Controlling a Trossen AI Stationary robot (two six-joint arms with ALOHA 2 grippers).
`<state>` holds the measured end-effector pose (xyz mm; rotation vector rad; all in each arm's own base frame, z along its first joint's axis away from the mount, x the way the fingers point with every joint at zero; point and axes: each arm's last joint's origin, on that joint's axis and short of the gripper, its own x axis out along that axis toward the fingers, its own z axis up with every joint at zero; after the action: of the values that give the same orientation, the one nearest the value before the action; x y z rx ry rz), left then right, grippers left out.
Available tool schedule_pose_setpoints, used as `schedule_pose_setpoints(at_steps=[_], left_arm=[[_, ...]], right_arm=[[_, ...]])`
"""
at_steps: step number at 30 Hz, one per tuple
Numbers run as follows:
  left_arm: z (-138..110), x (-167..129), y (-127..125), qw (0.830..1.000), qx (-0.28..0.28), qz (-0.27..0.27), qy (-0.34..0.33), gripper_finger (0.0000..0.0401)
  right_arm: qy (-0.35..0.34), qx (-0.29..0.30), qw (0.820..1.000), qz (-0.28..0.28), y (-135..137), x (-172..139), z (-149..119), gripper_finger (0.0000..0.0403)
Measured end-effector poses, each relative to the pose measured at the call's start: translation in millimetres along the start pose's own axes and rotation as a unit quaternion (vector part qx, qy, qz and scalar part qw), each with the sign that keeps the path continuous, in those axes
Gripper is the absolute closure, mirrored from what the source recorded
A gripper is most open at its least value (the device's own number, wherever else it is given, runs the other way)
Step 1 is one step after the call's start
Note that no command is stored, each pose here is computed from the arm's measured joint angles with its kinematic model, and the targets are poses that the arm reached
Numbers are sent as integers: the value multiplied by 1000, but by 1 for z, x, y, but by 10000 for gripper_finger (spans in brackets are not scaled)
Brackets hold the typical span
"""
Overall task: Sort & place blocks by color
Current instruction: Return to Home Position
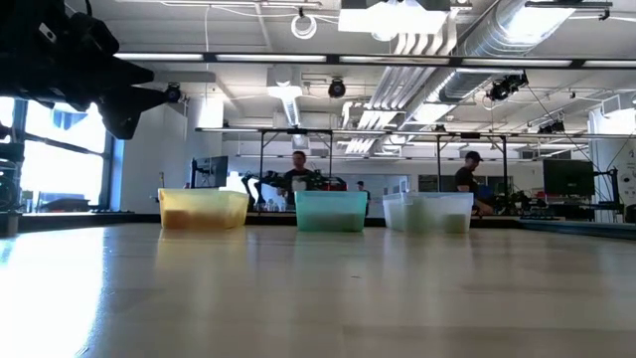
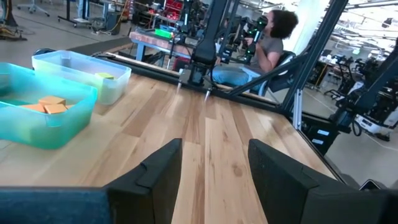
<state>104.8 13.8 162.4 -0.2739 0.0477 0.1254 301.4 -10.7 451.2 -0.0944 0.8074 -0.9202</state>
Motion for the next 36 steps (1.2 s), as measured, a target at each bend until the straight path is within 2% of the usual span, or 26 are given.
schedule_pose_setpoints(at_steps=[4,6,9,14,24,28,36], left_arm=[[0,0,0,1000,0,0,-1,229],[0,0,0,1000,0,1,0,229],[0,0,0,1000,0,1,0,229],[0,0,0,1000,0,2,-1,229],[0,0,0,1000,0,2,-1,229],[0,0,0,1000,0,2,-1,229],[0,0,0,1000,0,2,-1,229]], right_arm=[[-3,15,1000,-19,-12,-5,-33,187],[-3,38,999,-3,-19,-3,-51,187],[-30,74,995,61,-29,-3,-77,187],[-111,98,971,185,-41,0,-114,187],[-203,82,915,338,-46,18,-190,187],[-223,91,901,362,-42,31,-221,187],[-244,125,886,375,-34,56,-274,187]])
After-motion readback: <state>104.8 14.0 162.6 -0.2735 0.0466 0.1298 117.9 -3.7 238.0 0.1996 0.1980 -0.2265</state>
